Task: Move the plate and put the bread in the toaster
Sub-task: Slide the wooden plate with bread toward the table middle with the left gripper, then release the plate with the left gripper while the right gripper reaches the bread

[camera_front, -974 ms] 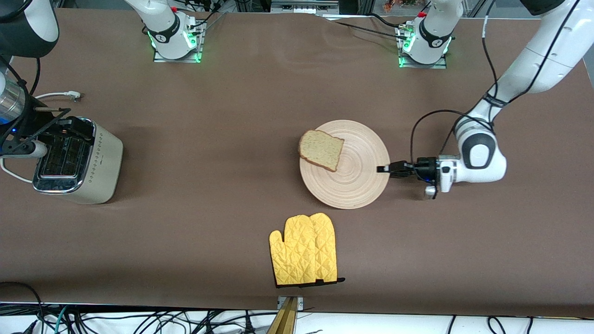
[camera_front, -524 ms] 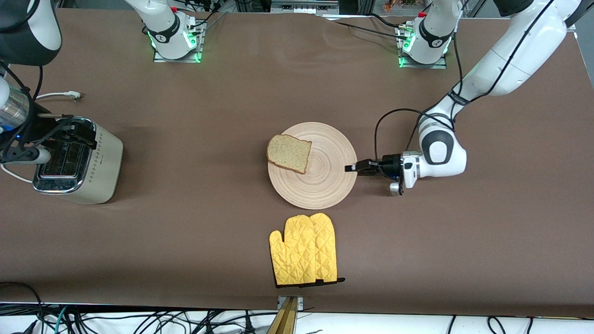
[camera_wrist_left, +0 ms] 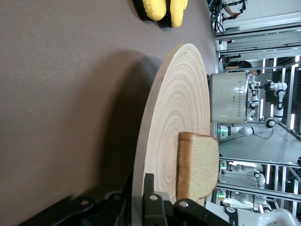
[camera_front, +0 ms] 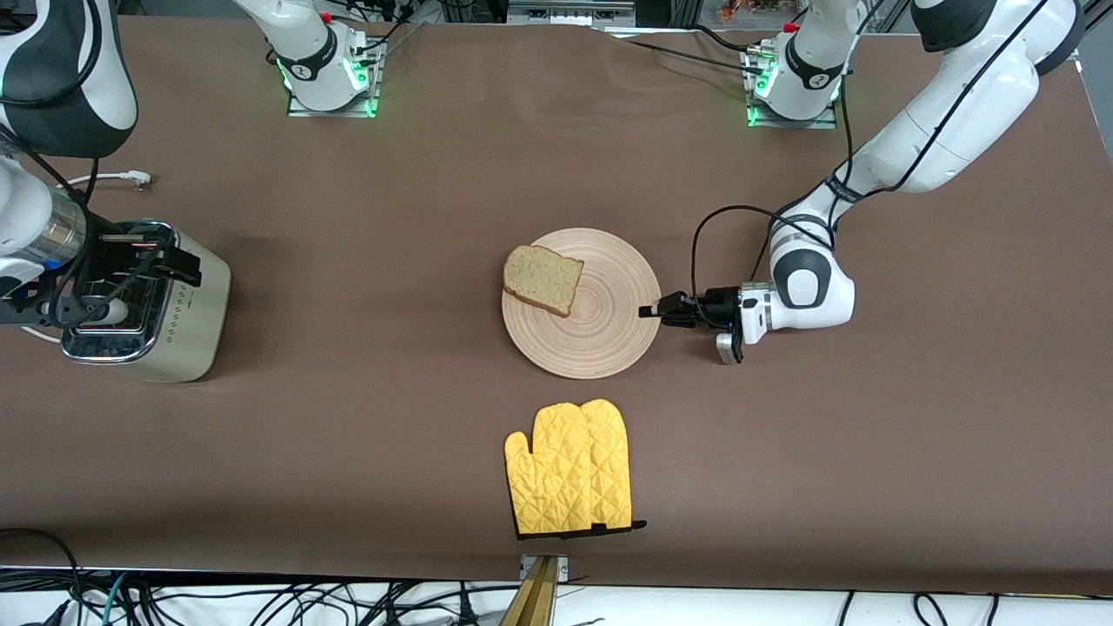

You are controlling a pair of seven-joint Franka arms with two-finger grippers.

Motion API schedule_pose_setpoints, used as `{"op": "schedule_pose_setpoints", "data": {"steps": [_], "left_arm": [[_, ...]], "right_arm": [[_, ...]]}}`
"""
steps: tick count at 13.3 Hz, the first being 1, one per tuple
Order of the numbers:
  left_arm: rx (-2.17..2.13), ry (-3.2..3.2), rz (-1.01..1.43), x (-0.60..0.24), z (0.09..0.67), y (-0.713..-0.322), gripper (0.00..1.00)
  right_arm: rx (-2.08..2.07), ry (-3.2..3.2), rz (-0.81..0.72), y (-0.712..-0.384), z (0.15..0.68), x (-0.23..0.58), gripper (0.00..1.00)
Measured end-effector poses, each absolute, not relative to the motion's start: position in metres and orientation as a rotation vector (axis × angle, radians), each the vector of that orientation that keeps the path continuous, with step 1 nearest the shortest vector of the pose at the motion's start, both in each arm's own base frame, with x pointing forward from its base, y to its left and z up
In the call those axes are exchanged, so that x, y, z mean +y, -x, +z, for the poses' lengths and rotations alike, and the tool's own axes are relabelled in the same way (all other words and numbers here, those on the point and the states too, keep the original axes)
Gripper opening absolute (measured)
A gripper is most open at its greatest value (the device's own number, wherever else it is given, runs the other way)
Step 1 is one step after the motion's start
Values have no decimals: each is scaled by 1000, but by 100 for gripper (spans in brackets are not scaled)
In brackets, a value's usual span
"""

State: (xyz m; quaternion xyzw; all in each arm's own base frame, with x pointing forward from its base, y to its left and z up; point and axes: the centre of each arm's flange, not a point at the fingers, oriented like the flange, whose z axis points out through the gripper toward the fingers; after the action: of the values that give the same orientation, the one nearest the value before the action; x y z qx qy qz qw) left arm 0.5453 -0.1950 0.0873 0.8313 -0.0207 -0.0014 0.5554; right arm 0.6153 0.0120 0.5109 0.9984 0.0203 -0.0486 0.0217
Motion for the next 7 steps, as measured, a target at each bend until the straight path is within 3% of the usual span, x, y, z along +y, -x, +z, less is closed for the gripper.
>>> {"op": "schedule_pose_setpoints", "data": {"steps": [7], "left_arm": [[34, -1969, 86, -187, 107, -565, 78]], "right_arm": [[-51, -3202, -271, -620, 481, 30, 100]]}}
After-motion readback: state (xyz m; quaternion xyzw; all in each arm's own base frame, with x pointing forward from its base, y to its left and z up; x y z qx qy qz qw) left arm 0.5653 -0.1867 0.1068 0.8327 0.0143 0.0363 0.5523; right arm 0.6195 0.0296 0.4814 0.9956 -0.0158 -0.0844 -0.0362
